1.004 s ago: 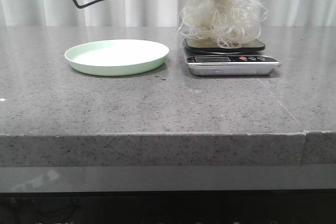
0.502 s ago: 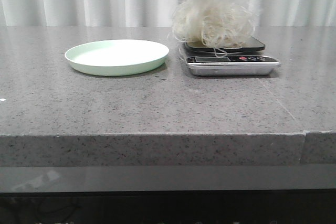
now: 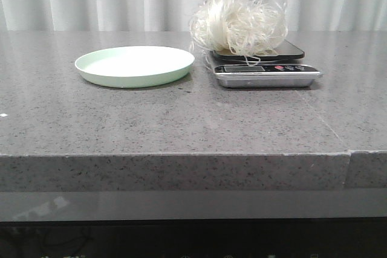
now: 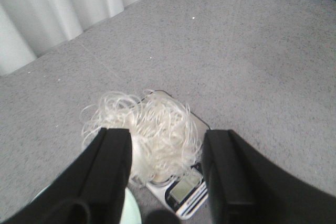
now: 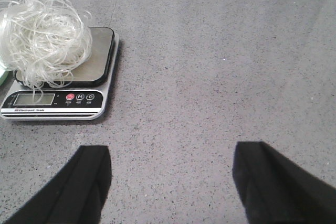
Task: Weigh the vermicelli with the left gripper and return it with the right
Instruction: 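Lower the vermicelli onto the scale pan and open the left gripper, then withdraw the left gripper upward away from the scale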
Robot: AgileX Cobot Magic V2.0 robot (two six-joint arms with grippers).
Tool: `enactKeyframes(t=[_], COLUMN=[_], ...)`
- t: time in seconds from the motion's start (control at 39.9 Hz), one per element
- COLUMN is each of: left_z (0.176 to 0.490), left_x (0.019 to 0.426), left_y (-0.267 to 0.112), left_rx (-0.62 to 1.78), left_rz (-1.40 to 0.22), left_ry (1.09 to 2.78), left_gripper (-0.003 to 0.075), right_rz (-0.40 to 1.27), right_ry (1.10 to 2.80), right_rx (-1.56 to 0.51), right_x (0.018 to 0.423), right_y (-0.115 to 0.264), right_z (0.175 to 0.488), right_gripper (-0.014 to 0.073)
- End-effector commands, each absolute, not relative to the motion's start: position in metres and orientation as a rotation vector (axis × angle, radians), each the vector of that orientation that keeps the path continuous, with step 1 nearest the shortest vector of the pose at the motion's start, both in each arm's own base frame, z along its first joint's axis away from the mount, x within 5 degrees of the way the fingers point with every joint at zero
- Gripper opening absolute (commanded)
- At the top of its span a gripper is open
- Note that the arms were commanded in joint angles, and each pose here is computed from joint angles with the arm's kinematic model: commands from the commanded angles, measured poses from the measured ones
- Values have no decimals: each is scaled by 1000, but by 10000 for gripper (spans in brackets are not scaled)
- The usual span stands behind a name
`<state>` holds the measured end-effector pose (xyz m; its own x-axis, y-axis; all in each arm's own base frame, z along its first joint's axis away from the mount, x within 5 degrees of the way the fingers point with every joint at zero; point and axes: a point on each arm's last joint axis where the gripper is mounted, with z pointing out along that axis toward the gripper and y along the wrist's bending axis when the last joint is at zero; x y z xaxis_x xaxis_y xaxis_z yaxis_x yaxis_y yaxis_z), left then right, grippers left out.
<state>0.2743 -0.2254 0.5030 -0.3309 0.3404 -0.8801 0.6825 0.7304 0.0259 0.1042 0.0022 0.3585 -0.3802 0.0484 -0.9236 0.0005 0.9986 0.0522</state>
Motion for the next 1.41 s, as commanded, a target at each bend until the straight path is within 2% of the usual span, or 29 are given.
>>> enactKeyframes(t=[0.0,0.25,0.68,0.9,1.05,1.38], left_z=[529,515,451,416,402,398], left_x=[243,194,100,60,43,37], left_y=[-201,-160,-84,-54,-40,-35], left_rx=[739,707,680,663,652,647], left_rz=[-443,-447,-474,-509,-516,-518], left_ry=[1833,1767,1726,1698,1666,1652], left_gripper=[409,409,409,409,409,409], right_rz=[40,41,97,169,233,330], right_ry=[1873,1861,1933,2033,2083,2110], right_rx=[31,31,42,-158,-273,-467], right_x=[107,107,109,122,137,194], right_y=[1,2,5,24,42,97], right_z=[373,374,363,356,363,388], right_gripper=[596,596,596,596,596,596])
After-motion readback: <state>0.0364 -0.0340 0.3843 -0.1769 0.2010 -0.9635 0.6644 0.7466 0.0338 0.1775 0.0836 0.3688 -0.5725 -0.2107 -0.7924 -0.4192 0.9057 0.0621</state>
